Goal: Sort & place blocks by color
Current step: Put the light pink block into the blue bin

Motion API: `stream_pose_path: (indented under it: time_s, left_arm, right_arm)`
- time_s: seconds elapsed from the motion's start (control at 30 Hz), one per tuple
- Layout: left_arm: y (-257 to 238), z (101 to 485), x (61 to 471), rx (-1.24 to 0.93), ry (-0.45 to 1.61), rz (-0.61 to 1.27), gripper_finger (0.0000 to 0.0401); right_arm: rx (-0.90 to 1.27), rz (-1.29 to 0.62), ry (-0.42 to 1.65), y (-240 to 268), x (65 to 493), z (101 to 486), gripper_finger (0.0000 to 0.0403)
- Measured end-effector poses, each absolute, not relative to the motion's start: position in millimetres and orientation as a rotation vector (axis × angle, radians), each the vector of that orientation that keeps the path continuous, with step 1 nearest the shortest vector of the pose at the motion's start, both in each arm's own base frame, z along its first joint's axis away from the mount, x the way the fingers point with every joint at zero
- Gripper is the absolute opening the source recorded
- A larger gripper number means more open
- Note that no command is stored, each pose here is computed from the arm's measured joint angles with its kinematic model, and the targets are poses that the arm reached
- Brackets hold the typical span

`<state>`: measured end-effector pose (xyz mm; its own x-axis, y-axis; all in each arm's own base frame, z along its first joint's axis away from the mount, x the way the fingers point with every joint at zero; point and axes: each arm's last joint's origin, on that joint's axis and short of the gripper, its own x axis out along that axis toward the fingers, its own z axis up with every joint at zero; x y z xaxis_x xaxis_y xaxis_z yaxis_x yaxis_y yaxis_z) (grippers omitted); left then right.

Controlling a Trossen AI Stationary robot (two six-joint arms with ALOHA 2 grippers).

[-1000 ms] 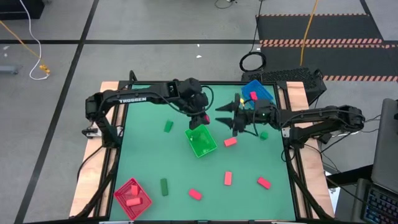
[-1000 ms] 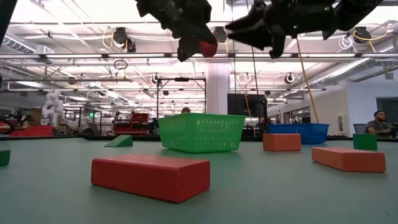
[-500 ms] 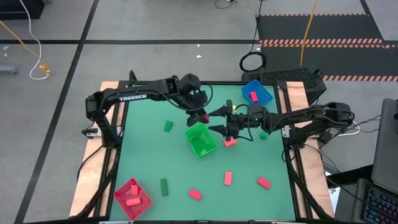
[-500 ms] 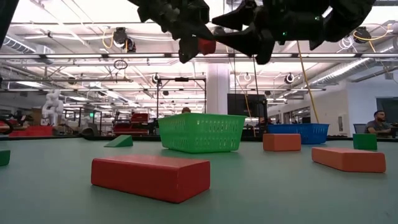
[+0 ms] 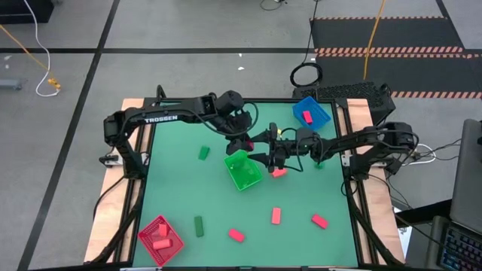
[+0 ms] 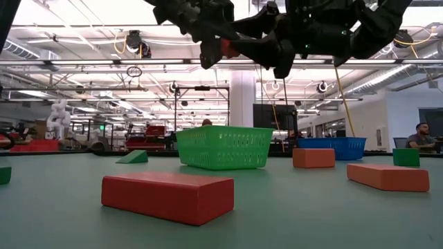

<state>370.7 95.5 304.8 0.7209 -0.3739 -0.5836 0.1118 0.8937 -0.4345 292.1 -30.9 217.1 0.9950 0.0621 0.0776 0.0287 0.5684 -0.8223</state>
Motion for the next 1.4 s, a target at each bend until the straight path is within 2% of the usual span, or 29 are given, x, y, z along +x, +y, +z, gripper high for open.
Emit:
stream_pose_path:
  time_s: [0.33,0.47,0.73,0.97,1.2,1.4]
  left_arm:
    - [91.4,304.9,371.8,-0.387,0.721,-0.287,0.0140]
    - [91.7,304.9,371.7,-0.387,0.721,-0.286,0.0149]
    - [91.7,304.9,371.7,-0.388,0.721,-0.286,0.0137]
    - [90.9,304.8,372.2,-0.392,0.721,-0.283,0.0150]
    - [90.0,304.7,372.2,-0.398,0.722,-0.292,0.0137]
    - [90.3,305.1,372.6,-0.395,0.717,-0.288,0.0157]
  right_arm:
    - [-0.906,-0.001,-0.130,-33.7,294.0,216.1,0.0304]
    - [-0.891,0.007,-0.115,-33.7,294.2,214.7,0.0281]
    - [-0.885,0.021,-0.085,-33.7,294.5,211.5,0.0226]
    - [-0.884,0.028,-0.071,-33.8,294.6,210.1,0.0185]
    - [-0.890,0.024,-0.080,-33.7,294.5,211.0,0.0155]
    - [-0.894,0.016,-0.087,-33.9,294.3,211.9,0.0141]
